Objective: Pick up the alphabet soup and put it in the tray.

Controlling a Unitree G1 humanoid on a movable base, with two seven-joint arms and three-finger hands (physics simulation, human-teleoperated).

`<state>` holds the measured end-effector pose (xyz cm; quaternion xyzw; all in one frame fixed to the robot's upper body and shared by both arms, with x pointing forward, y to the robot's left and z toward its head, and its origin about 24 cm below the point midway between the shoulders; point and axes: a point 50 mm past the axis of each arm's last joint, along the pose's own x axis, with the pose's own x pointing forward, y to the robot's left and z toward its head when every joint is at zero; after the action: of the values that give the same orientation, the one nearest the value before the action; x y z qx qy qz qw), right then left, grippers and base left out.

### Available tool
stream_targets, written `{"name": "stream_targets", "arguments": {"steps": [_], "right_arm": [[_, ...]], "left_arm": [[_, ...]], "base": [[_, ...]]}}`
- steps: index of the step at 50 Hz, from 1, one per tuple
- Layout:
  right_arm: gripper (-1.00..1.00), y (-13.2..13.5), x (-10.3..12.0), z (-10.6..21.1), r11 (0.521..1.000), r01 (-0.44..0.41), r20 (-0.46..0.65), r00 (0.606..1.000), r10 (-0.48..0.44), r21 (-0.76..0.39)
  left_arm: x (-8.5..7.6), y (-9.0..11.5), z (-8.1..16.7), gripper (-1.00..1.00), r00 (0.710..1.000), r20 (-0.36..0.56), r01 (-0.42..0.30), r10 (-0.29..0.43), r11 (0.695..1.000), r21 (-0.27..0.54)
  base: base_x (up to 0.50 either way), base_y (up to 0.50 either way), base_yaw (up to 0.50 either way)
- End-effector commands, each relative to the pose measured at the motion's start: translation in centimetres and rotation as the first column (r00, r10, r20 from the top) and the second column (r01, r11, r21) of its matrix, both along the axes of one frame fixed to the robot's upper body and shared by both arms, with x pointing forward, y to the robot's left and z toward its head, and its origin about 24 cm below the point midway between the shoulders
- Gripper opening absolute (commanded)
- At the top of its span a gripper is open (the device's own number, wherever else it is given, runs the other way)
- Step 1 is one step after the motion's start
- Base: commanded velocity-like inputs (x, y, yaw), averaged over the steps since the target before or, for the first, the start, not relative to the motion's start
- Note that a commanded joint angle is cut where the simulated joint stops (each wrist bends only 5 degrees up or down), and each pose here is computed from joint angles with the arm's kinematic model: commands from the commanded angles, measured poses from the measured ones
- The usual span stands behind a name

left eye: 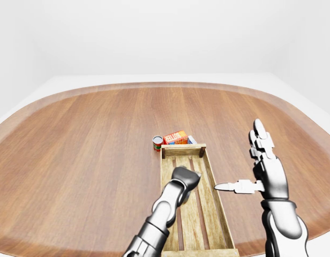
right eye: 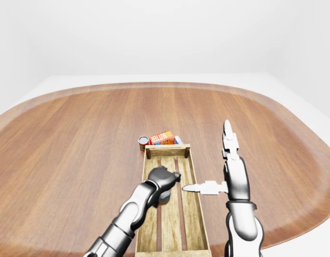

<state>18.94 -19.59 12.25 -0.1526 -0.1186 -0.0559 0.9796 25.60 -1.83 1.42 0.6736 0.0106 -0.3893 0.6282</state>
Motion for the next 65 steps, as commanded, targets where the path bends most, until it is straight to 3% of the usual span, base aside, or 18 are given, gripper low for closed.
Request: {"name": "stream_targets", "arguments": {"steps": [1,10,19,26,33,37,59,65], "right_arm": [[1.0,0.0,0.0,-0.1,1.0,-0.001,-0.006,1.0,0.001,-0.001],[1.0,0.0,-0.1,-0.1,1.0,0.0,-0.005,1.0,0.0,-0.001],[1.0,0.1,0.1,-0.2,1.0,-0.004,-0.01,1.0,0.004,-0.004],[1.0,0.3,0.2,-0.4,1.0,-0.006,-0.017,1.0,0.006,-0.005],[1.0,0.2,0.2,-0.5,1.0,-0.005,-0.02,1.0,0.005,-0.004],[1.0,0.4,0.3,-0.6,1.0,-0.008,-0.026,1.0,0.008,-0.005],[1.0,0.2,0.3,-0.5,1.0,0.0,-0.02,1.0,-0.001,-0.007],[1.0,0.3,0.4,-0.6,1.0,0.001,-0.023,1.0,-0.001,-0.007]], "left_arm": [[0.2,0.1,-0.3,0.97,1.0,0.002,-0.015,0.015,1.0,-0.006],[0.5,0.3,0.1,1.0,1.0,0.015,-0.026,0.026,1.0,-0.015],[1.4,0.9,2.3,1.0,0.995,0.054,-0.077,0.085,0.988,-0.135],[1.9,1.4,4.3,1.0,0.988,0.045,-0.131,0.148,0.954,-0.268],[2.9,2.9,5.5,1.0,0.978,0.071,-0.168,0.196,0.943,-0.289],[3.7,3.7,6.9,1.0,0.968,0.099,-0.185,0.232,0.921,-0.341],[5.3,6.2,8.2,1.0,0.943,0.125,-0.227,0.308,0.872,-0.434],[5.3,6.8,8.7,1.0,0.937,0.123,-0.231,0.326,0.845,-0.482]], "base": [[0.0,0.0,0.0],[0.0,0.0,0.0],[0.0,0.0,0.0],[0.0,0.0,0.0],[0.0,0.0,0.0],[0.0,0.0,0.0],[0.0,0.0,0.0],[0.0,0.0,0.0]]}}
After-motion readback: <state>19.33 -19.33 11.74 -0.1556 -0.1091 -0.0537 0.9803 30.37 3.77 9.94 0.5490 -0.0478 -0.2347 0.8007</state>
